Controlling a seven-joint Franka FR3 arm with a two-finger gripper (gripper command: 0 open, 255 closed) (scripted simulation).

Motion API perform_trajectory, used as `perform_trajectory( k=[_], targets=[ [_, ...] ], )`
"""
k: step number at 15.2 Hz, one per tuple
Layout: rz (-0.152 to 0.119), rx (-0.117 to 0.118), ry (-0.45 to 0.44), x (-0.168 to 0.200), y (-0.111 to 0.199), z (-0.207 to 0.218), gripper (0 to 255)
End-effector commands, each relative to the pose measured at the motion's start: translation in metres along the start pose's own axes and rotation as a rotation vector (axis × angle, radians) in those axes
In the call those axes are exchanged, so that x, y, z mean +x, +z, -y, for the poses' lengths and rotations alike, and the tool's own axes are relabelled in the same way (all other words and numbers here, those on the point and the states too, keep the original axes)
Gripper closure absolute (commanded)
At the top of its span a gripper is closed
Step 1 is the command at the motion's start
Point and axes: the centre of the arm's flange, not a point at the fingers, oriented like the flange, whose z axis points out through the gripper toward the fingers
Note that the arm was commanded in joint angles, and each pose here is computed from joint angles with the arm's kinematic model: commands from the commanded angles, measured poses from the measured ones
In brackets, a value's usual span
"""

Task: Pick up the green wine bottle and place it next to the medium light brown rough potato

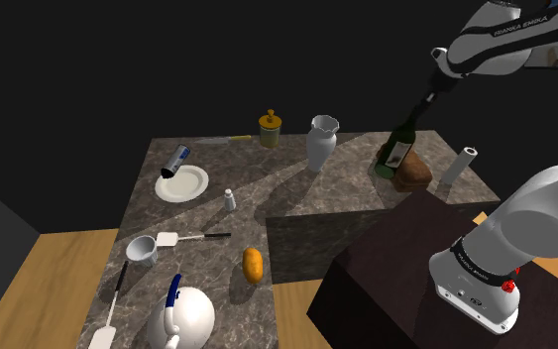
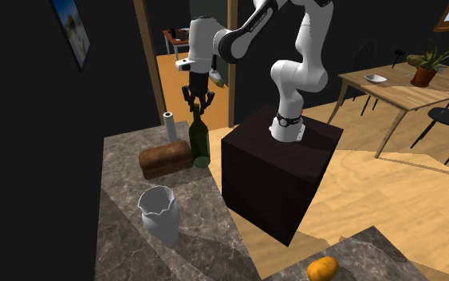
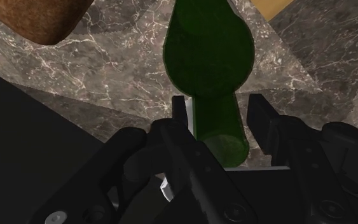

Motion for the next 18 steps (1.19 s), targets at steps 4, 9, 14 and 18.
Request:
perform_trajectory(
  k=[4, 9, 14, 18],
  targets=[
    [0.000, 0.000, 0.000, 0.005, -0.026, -0.002, 255],
    [0.000, 0.000, 0.000, 0.010, -0.052, -0.004, 255],
    [0.000, 0.000, 0.000, 0.014, -0.078, -0.005, 255],
    [0.000, 0.000, 0.000, 0.018, -0.099, -0.007, 255]
  ],
)
